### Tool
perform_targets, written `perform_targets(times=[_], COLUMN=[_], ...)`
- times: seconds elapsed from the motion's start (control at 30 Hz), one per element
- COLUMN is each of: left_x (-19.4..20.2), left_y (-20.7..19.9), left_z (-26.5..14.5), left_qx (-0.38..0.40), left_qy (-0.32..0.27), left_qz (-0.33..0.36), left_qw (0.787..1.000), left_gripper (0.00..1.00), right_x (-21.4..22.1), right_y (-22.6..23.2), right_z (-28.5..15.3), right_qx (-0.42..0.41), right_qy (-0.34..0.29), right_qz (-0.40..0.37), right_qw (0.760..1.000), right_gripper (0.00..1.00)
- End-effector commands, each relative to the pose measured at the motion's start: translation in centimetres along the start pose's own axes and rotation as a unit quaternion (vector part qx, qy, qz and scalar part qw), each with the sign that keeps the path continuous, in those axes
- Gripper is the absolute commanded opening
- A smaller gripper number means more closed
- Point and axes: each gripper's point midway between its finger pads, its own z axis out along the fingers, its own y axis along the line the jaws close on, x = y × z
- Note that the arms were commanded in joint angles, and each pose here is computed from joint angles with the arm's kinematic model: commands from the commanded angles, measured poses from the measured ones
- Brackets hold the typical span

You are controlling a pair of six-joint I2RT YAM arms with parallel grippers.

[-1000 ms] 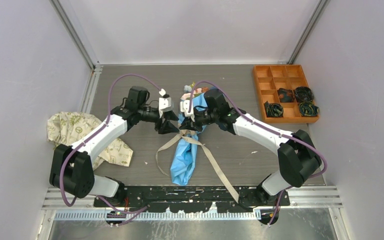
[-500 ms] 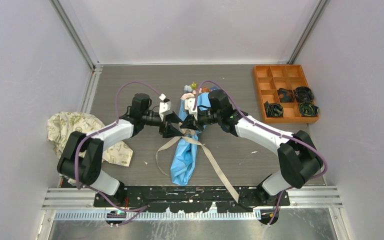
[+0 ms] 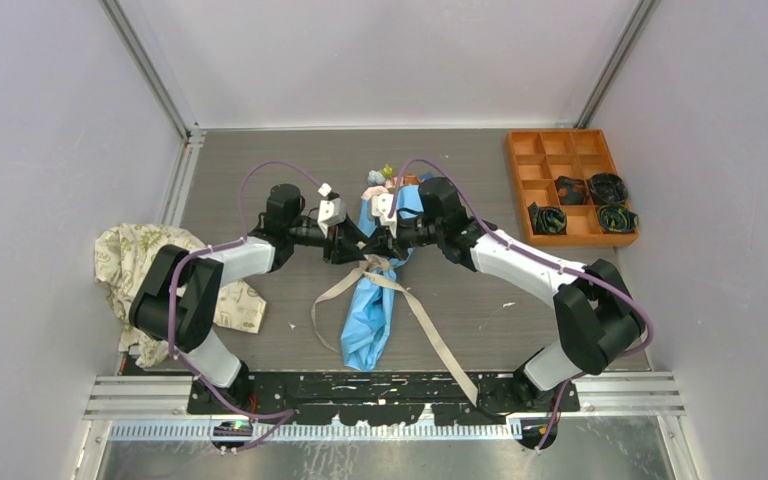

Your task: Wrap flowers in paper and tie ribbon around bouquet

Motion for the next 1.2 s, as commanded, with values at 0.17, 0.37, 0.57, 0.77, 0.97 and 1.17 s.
perform_targets(times=[0.17,0.37,0.57,0.77,0.97,1.17], left_x=[-0.3,-1.1,-1.2,-1.2,-0.4,0.7], left_y=[-2.2,-0.3,0.4,0.2,1.6,1.9], left_z=[-0.4,0.6,0.7,0.8,-0.4,-1.2], left_qx=[0.067,0.000,-0.035,-0.038,-0.065,-0.065], left_qy=[-0.011,-0.004,-0.004,-0.005,0.010,0.022], left_qz=[0.066,0.035,0.017,0.019,0.032,0.055], left_qw=[0.995,0.999,0.999,0.999,0.997,0.996], left_gripper=[0.60,0.57,0.36,0.01,0.00,0.00], right_x=[-0.9,-0.6,-0.6,-0.3,-1.7,2.9], right_y=[-1.6,-1.6,-1.4,-1.6,-2.3,-1.6], right_z=[-0.6,-0.4,-0.4,-0.2,-2.5,-5.3], right_qx=[0.025,0.025,0.023,0.030,0.084,0.197], right_qy=[-0.009,-0.009,-0.014,-0.015,-0.016,0.025], right_qz=[-0.019,-0.015,-0.009,0.006,0.070,0.237], right_qw=[0.999,1.000,1.000,0.999,0.994,0.951], right_gripper=[0.01,0.01,0.01,0.01,0.52,0.60])
